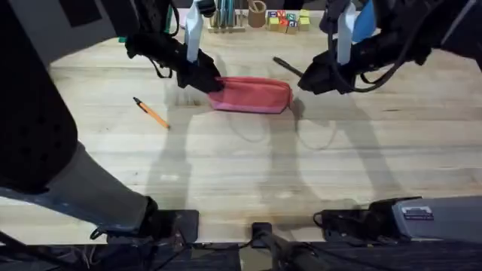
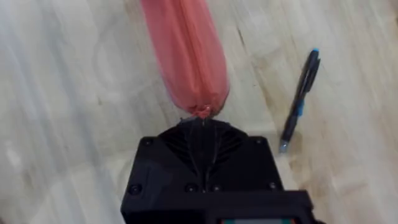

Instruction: Unzip the bag, pick up the pens from the table one at a time and place them inside, then zip the bag closed.

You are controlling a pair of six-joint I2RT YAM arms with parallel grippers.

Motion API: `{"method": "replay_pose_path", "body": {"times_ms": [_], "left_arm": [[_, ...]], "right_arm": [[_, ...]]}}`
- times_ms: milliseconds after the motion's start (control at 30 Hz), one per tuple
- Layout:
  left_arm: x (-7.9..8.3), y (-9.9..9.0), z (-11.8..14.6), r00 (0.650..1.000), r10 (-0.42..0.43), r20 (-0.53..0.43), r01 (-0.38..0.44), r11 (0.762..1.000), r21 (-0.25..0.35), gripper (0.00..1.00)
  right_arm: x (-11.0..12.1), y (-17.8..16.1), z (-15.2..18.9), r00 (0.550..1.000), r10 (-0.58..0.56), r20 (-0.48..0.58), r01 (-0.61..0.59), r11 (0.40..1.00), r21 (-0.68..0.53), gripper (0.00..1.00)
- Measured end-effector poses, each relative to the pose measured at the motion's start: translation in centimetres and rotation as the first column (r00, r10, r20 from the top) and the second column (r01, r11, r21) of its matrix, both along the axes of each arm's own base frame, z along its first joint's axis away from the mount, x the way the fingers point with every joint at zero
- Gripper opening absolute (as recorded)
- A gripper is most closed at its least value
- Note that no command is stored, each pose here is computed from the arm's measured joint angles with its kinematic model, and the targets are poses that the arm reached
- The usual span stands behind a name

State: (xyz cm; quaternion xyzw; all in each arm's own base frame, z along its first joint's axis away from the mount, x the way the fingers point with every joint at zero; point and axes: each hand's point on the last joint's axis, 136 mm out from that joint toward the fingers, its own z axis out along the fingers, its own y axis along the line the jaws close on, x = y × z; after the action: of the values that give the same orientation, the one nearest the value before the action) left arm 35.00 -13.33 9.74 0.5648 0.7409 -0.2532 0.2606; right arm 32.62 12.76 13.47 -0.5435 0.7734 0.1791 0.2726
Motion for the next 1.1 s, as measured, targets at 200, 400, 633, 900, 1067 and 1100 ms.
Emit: {"method": "replay_pose_path", "body": {"times_ms": [200,400,633,900,1067,1100], "left_arm": [[0.0,0.0,0.0,1.0,0.0,0.0,0.0,1.0,0.0,0.042],[0.0,0.0,0.0,1.0,0.0,0.0,0.0,1.0,0.0,0.042],[0.0,0.0,0.0,1.0,0.0,0.0,0.0,1.0,0.0,0.042],[0.0,0.0,0.0,1.0,0.0,0.0,0.0,1.0,0.0,0.042],[0.0,0.0,0.0,1.0,0.0,0.0,0.0,1.0,0.0,0.042],[0.0,0.0,0.0,1.0,0.0,0.0,0.0,1.0,0.0,0.042]], "right_arm": [[-0.9,-0.1,0.8,0.999,-0.039,-0.034,0.039,0.999,0.01,0.028],[-1.1,-0.1,2.0,0.998,-0.058,-0.012,0.058,0.998,0.021,0.028],[-1.3,-0.1,2.7,0.998,-0.063,0.004,0.062,0.998,0.025,0.03],[-1.6,-0.2,2.6,0.997,-0.07,-0.016,0.071,0.997,0.025,0.769],[-2.3,-0.4,2.2,0.995,-0.082,-0.057,0.083,0.996,0.012,0.994],[-2.5,-0.4,2.1,0.994,-0.084,-0.066,0.085,0.996,0.007,0.995]]}}
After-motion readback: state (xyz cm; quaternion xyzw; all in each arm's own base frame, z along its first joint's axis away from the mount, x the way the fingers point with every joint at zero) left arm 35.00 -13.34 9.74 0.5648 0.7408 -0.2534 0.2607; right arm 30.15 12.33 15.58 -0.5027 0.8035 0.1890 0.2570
